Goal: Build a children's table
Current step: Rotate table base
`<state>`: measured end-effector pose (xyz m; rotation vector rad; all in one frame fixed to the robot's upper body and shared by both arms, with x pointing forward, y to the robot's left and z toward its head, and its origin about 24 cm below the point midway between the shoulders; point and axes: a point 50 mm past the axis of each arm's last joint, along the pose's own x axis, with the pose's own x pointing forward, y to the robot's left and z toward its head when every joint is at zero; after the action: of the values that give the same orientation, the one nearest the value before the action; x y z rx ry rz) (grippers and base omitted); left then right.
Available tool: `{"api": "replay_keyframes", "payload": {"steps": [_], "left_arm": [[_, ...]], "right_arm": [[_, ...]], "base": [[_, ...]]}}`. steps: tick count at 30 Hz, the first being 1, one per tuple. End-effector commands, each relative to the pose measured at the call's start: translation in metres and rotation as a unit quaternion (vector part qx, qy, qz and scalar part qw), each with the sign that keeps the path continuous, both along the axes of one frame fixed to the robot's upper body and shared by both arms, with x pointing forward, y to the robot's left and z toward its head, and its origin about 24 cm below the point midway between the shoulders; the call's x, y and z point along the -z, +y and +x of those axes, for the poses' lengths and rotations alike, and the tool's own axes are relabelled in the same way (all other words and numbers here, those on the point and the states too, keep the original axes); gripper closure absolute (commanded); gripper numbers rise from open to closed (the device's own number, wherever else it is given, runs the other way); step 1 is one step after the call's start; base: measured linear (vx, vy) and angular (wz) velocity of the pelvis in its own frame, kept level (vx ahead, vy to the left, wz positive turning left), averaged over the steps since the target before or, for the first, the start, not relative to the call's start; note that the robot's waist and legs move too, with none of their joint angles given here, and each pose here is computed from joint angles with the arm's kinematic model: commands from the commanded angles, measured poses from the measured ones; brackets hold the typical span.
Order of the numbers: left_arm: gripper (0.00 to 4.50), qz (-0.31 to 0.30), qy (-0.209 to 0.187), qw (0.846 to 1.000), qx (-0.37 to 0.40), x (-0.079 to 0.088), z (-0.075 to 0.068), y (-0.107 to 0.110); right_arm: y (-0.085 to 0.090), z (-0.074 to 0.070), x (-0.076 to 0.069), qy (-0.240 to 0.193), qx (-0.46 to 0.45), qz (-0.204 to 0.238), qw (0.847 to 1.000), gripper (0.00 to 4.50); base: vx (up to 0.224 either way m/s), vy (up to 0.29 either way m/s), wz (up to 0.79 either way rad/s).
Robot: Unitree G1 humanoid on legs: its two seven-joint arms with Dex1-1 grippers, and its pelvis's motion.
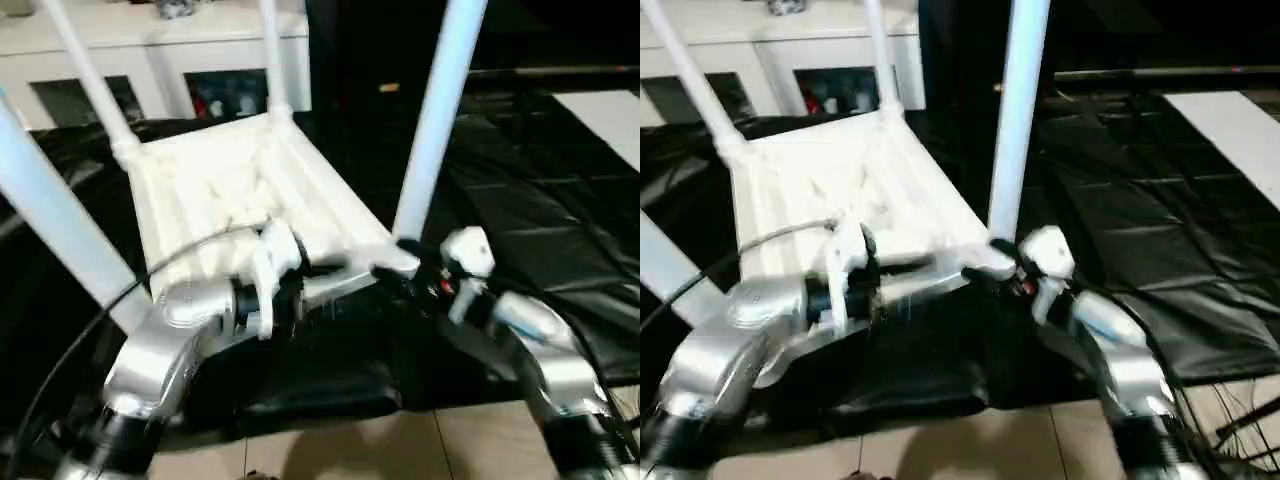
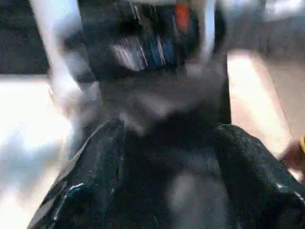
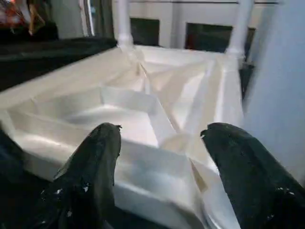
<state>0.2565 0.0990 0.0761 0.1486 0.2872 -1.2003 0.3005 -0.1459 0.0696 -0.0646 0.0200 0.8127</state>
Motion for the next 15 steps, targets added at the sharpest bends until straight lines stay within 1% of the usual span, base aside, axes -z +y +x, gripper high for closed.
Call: {"api": "replay_keyframes", "payload": {"steps": [1,2,3,4,5,6,7,8,10,11,13,14,15], "left_arm": [[0.94,0.053,-0.008,0.997,-0.056,0.014,0.005,0.006],[0.8,0.058,-0.008,0.996,-0.069,0.016,0.005,0.006],[0.8,0.058,-0.013,0.994,-0.088,0.019,0.004,0.006],[0.59,0.054,-0.011,0.994,-0.099,0.02,0.003,0.005],[0.54,0.05,-0.009,0.993,-0.106,0.02,0.002,0.005],[0.46,0.048,-0.016,0.993,-0.108,0.02,-0.001,0.004],[0.46,0.048,-0.016,0.993,-0.108,0.02,-0.001,0.004],[0.46,0.046,-0.022,0.993,-0.111,0.02,-0.004,0.004],[0.25,0.044,-0.021,0.993,-0.109,0.02,-0.007,0.003],[0.07,0.042,-0.02,0.993,-0.11,0.021,-0.01,0.003],[0.05,0.017,-0.023,0.993,-0.115,0.019,-0.017,0.0],[0.02,0.017,-0.023,0.993,-0.115,0.019,-0.017,0.0],[0.02,0.01,-0.025,0.993,-0.115,0.018,-0.019,0.0]], "right_arm": [[0.015,0.002,-0.001,0.003,-0.024,0.006,1.0,1.29],[0.018,0.003,-0.001,0.004,-0.027,0.008,1.0,1.29],[0.028,0.003,-0.003,0.004,-0.048,0.014,0.999,1.29],[0.033,0.004,-0.003,0.004,-0.055,0.015,0.998,1.29],[0.036,0.004,-0.003,0.003,-0.06,0.015,0.998,1.29],[0.041,0.007,-0.004,0.001,-0.06,0.018,0.998,1.29],[0.041,0.007,-0.004,0.001,-0.06,0.018,0.998,1.29],[0.046,0.01,-0.005,0.0,-0.06,0.021,0.998,1.29],[0.048,0.015,-0.007,-0.006,-0.047,0.022,0.999,1.29],[0.05,0.019,-0.008,-0.012,-0.032,0.022,0.999,1.29],[0.048,0.036,-0.013,-0.022,0.045,0.018,0.999,1.29],[0.048,0.036,-0.013,-0.022,0.045,0.018,0.999,1.29],[0.047,0.04,-0.014,-0.025,0.063,0.016,0.998,1.29]], "base": [[0.0,0.0,0.0],[0.0,0.0,0.0],[0.0,0.0,0.0],[0.0,0.0,0.0],[0.0,0.0,0.0],[0.0,0.0,0.0],[0.0,0.0,0.0],[0.0,0.0,0.0],[0.0,0.0,0.0],[0.0,0.0,0.0],[0.0,0.0,0.0],[0.0,0.0,0.0],[0.0,0.0,0.0]]}}
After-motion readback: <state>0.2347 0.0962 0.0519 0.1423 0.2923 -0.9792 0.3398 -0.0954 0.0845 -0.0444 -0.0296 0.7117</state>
